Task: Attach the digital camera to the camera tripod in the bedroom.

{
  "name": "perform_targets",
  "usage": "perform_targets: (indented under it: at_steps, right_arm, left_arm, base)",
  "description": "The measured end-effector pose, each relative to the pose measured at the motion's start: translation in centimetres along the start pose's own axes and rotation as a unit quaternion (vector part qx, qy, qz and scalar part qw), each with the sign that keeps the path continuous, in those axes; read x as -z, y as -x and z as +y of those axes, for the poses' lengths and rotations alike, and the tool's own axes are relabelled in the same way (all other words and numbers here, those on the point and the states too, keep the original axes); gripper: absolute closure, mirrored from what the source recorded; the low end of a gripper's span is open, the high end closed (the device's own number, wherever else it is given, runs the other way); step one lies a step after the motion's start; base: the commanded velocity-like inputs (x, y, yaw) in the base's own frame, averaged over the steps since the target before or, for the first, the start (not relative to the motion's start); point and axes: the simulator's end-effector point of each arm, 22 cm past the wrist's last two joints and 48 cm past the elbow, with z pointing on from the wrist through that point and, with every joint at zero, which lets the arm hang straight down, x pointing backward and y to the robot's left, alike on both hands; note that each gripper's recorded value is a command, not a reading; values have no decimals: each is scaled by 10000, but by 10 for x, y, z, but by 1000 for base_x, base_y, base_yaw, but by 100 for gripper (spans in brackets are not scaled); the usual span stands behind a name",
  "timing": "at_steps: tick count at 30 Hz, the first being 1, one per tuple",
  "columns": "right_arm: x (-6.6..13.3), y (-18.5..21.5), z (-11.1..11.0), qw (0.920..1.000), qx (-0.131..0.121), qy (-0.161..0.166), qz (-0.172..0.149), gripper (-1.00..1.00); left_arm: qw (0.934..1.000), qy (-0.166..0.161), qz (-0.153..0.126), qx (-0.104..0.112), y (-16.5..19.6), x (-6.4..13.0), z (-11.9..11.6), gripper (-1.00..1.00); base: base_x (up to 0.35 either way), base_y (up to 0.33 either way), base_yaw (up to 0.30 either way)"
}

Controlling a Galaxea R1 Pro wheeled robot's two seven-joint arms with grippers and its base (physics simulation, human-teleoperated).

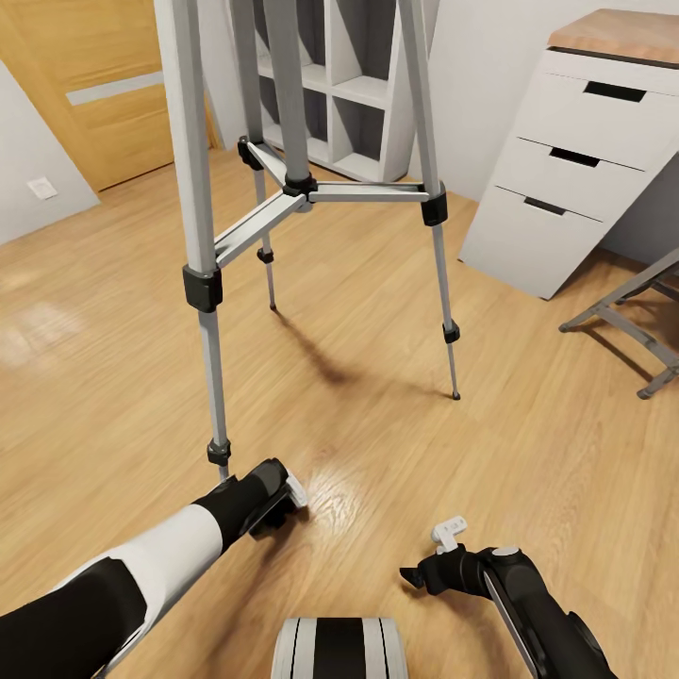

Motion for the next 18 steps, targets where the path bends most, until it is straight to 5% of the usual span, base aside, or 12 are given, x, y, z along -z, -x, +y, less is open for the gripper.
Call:
perform_targets:
  at_steps: [18]
  right_arm:
    - [-8, -9, -1, 9999, -48, 25, 108, -100]
  left_arm:
    - [10000, -34, -12, -26, 4, -9, -1, -100]
  base:
    - [0, 0, 0]
